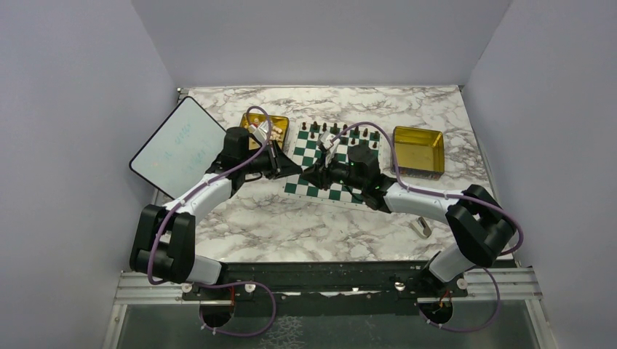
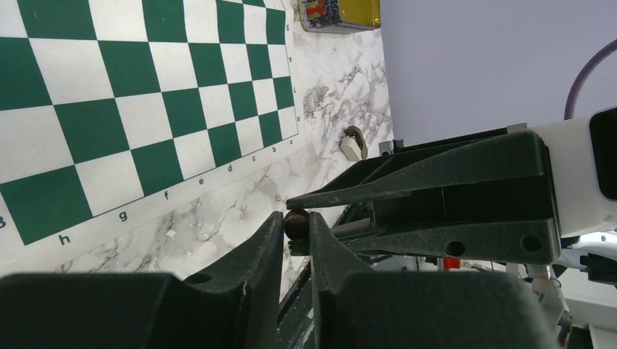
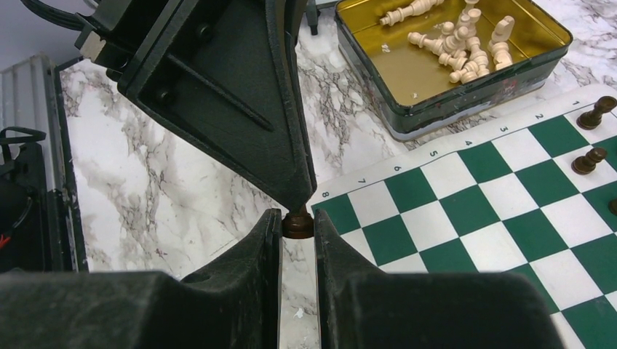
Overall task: Set up the chess pieces on the board
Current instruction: Place the chess piece on the chessboard.
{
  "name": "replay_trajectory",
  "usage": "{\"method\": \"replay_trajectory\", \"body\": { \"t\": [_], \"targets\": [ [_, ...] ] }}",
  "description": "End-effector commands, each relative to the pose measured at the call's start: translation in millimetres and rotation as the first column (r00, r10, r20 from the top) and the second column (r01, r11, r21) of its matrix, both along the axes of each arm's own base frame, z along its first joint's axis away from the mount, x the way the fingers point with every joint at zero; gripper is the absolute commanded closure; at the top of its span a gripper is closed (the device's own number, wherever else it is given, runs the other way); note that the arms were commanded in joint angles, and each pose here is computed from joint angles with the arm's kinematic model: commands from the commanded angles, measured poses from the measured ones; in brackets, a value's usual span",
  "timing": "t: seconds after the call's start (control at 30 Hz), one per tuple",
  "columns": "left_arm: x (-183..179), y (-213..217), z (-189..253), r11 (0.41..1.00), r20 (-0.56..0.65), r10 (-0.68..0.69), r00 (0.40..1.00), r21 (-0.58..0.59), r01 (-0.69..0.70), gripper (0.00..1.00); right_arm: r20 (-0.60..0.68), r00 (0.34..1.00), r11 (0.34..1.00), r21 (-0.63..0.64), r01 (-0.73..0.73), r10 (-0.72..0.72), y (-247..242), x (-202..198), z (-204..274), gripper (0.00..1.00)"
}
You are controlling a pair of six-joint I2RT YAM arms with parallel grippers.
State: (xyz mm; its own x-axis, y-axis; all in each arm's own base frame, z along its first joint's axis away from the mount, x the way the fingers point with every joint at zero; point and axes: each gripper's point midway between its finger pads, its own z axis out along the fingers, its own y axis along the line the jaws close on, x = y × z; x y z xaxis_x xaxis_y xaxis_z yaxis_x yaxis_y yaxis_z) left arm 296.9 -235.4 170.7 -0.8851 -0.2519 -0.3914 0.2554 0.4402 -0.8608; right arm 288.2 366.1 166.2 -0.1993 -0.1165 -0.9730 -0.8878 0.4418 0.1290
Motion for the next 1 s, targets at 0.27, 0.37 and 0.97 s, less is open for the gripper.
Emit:
{"method": "replay_trajectory", "body": {
  "t": [0.27,0.37,0.97],
  "targets": [
    [11,-6,18,1.000,0.069,-0.017,0.997,-0.007,0.017,0.86,0.057,0.998,0.999,0.015,-0.033,0.032,-1,-8,11,0.80],
    [11,-6,18,1.000,0.076,-0.016,0.997,0.007,0.016,0.87,0.045,0.999,1.000,0.012,-0.026,0.026,-2,-9,9,0.74],
    [95,-7,40,0.868,0.449,0.089,0.889,0.402,-0.290,0.89,-0.189,0.896,0.916,-0.114,0.386,-0.401,-71,2,-30,0.00]
  ]
}}
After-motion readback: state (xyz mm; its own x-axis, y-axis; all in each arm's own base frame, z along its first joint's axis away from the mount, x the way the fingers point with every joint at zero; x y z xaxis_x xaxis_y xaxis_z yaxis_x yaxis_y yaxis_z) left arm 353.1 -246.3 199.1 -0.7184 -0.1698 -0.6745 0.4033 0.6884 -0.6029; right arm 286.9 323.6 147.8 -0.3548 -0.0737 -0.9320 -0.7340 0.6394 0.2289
